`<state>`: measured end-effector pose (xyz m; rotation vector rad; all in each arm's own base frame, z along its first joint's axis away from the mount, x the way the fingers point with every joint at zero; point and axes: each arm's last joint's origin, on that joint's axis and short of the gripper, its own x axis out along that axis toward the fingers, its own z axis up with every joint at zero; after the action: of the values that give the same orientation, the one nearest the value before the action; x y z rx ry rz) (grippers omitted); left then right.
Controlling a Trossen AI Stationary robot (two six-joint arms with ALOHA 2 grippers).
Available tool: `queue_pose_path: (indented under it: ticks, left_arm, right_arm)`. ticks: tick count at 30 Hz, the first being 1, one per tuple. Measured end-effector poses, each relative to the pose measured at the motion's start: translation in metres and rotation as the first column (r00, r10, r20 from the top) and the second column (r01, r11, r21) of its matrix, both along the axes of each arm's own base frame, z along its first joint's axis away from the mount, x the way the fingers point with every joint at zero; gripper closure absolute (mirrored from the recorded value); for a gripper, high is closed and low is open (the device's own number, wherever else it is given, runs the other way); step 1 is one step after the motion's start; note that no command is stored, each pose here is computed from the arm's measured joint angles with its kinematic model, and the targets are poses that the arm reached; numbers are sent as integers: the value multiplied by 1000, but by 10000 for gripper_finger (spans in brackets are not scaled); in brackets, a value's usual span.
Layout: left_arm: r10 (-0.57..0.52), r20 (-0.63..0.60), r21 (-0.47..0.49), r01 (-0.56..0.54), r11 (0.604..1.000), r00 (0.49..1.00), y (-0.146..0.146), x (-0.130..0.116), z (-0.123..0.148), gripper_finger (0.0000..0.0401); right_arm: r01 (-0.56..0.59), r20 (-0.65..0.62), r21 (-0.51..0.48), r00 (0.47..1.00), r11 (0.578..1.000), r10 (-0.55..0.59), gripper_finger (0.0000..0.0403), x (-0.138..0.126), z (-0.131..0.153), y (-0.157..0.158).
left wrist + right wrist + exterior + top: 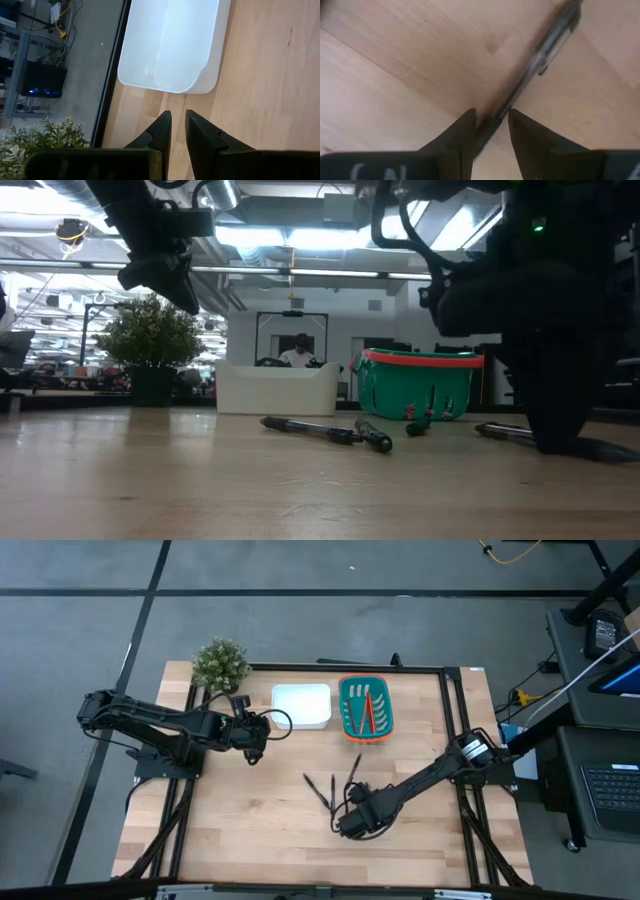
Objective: Sort pens & pencils
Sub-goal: Put the right black ballpen into the white bin
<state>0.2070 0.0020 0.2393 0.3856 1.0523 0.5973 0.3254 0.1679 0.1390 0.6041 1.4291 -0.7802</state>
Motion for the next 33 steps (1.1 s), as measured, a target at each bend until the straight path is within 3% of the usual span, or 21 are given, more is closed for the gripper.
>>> queue_pose_path:
  ticks: [12, 15, 21, 33]
  left_arm:
    - [-5, 4, 2, 5, 1000, 1000, 0, 1, 0, 351]
    - [-5, 4, 2, 5, 1000, 1000, 0, 1, 0, 351]
    - [-5, 4, 2, 5, 1000, 1000, 0, 1, 0, 351]
    - [-5, 3, 2, 5, 1000, 1000, 0, 1, 0, 351]
  right_arm:
    - [8, 11, 14, 1000, 1000, -8, 284, 0, -2, -1]
    - [14, 11, 19, 1000, 1000, -14, 300, 1, -2, -3]
    - [11, 13, 33, 1000, 999, -12, 372, 6, -2, -10]
    - [26, 0, -45, 1000, 999, -26, 373, 14, 8, -24]
